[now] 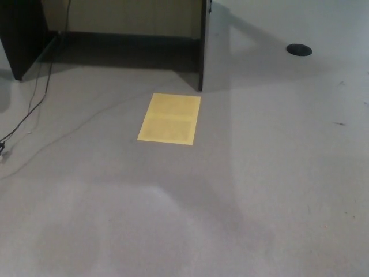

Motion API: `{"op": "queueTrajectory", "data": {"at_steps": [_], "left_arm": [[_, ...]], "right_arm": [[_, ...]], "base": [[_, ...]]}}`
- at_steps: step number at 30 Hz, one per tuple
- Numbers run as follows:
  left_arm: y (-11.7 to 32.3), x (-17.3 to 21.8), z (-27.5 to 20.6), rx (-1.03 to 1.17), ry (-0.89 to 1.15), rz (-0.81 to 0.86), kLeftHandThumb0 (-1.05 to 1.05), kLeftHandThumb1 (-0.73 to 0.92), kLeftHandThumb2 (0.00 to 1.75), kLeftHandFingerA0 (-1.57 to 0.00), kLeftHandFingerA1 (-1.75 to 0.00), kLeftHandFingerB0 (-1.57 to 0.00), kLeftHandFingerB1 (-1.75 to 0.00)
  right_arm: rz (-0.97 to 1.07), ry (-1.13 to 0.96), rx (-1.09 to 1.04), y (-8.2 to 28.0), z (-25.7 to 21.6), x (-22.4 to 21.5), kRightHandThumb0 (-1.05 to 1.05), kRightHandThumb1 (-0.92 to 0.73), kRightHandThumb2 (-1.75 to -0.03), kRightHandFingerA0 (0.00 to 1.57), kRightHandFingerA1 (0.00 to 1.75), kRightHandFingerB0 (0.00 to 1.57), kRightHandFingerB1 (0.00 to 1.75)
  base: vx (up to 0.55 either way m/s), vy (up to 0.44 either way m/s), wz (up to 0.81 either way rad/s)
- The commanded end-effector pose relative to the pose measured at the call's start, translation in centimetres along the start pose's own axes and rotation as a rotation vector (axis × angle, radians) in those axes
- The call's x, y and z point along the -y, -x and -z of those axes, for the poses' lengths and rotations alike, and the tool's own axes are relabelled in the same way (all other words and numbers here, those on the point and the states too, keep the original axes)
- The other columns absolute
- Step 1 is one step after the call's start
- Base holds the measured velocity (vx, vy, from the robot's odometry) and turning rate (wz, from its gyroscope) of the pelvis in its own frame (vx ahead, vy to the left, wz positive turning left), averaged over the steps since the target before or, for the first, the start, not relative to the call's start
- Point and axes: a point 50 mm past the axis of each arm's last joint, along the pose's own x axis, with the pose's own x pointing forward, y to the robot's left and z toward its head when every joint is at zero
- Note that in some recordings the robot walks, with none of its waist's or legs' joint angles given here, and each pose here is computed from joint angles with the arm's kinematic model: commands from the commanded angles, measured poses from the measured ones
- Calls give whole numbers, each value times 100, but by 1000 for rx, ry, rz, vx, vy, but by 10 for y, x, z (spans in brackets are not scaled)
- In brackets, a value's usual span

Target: A person is holding a toilet paper roll and the robot extends its left hand to grab the roll by inserting its thumb into the gap in the middle and brings its hand down by its side. Then it extends its arm again to hand the toilet paper roll back to the person.

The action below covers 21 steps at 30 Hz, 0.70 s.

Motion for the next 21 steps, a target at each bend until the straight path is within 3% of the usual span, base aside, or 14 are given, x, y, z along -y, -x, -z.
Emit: {"op": "queueTrajectory", "data": {"at_steps": [1,2,3,8,10,11,12,17,19,21], "left_arm": [[-23,0,-70,339,46,-18,-7,76,82,-92,-157,-75,-131],[-27,2,-89,390,51,-9,-8,78,82,-82,-160,-69,-136],[-32,3,-108,461,20,-9,-8,78,79,-85,-164,-66,-136],[-35,16,-187,697,-6,44,-7,76,83,-92,-152,-75,-128],[-36,20,-219,794,-3,70,-2,74,87,-86,-149,-73,-126],[-35,22,-237,857,-15,88,3,76,85,-82,-148,-73,-125],[-32,27,-257,925,-23,106,1,75,84,-83,-145,-72,-124],[-20,45,-320,1104,-63,183,-2,74,82,-91,-136,-77,-116],[-13,53,-344,1209,-146,184,-2,67,89,-79,-147,-73,-126],[-7,64,-367,1236,-174,215,-4,68,86,-85,-150,-76,-124]], "right_arm": [[3,14,-15,3,6,-2,-43,-55,-86,66,69,43,53],[3,6,-24,2,6,-2,-44,-54,-87,66,69,43,53],[8,5,-24,1,4,0,-38,-67,-60,70,59,49,39],[11,3,-17,2,6,1,-37,-67,-60,67,57,48,39],[18,0,-14,1,4,4,-37,-67,-60,67,56,48,39],[18,-3,-15,1,4,4,-44,-54,-85,65,68,43,53],[13,-6,-17,2,5,2,-37,-67,-60,68,58,48,39],[12,1,-14,3,6,-1,-38,-67,-60,69,59,48,40],[14,-10,-9,2,5,-1,-37,-67,-60,68,59,49,40],[21,-16,-14,3,7,1,-37,-66,-60,69,59,49,40]], "base": [[0,0,0],[0,0,0],[0,0,0],[0,0,0],[0,0,0],[0,0,0],[0,0,0],[0,0,0],[0,0,0],[0,0,0]]}}
